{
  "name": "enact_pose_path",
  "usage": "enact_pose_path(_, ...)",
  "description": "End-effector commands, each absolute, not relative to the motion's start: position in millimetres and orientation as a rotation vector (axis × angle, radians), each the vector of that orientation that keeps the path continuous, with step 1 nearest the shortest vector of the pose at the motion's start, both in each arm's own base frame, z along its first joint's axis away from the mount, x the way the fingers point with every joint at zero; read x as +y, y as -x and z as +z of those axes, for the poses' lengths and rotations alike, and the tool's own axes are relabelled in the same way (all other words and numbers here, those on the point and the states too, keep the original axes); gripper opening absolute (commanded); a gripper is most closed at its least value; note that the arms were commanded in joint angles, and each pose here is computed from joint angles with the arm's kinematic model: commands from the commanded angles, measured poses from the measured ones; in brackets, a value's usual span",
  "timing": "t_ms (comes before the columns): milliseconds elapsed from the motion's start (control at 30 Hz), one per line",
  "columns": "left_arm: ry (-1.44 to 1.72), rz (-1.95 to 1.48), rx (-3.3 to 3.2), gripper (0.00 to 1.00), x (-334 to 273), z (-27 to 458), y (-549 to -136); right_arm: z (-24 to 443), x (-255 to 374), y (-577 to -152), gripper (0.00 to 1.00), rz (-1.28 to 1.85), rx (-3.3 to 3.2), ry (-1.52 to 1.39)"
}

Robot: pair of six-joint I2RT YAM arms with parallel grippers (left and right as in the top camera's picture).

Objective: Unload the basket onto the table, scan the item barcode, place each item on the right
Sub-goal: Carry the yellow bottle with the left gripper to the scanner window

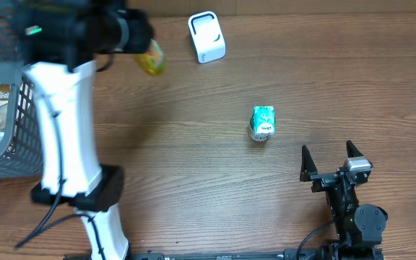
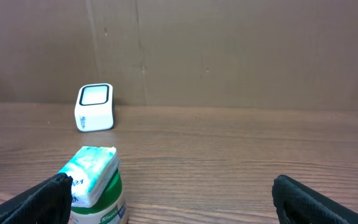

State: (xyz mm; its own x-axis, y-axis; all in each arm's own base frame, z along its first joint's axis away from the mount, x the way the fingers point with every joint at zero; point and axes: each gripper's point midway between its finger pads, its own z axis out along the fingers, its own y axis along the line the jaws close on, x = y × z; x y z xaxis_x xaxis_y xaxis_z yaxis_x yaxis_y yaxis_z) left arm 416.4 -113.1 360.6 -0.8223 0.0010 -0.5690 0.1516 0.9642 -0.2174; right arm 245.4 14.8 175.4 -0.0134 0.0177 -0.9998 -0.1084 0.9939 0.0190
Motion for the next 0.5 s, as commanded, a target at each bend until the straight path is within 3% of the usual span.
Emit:
enact_pose_path(0, -0.101, -0.242, 2.594, 0.21, -137.7, 327.5, -427.0, 172.9, 12.5, -245.7, 1.00, 0.090, 1.581, 0.062)
enact_pose_path(233, -0.132, -0.118, 2.724, 0.22, -207.2, 253.8, -436.0, 172.9, 12.5, -245.7, 1.00, 0.090, 1.581, 0.062)
enact_pose_path(467, -0.083, -0.003, 2.651, 0.25, -249.3, 236.2, -441.3, 172.9, 12.5, -245.7, 1.00, 0.090, 1.581, 0.062)
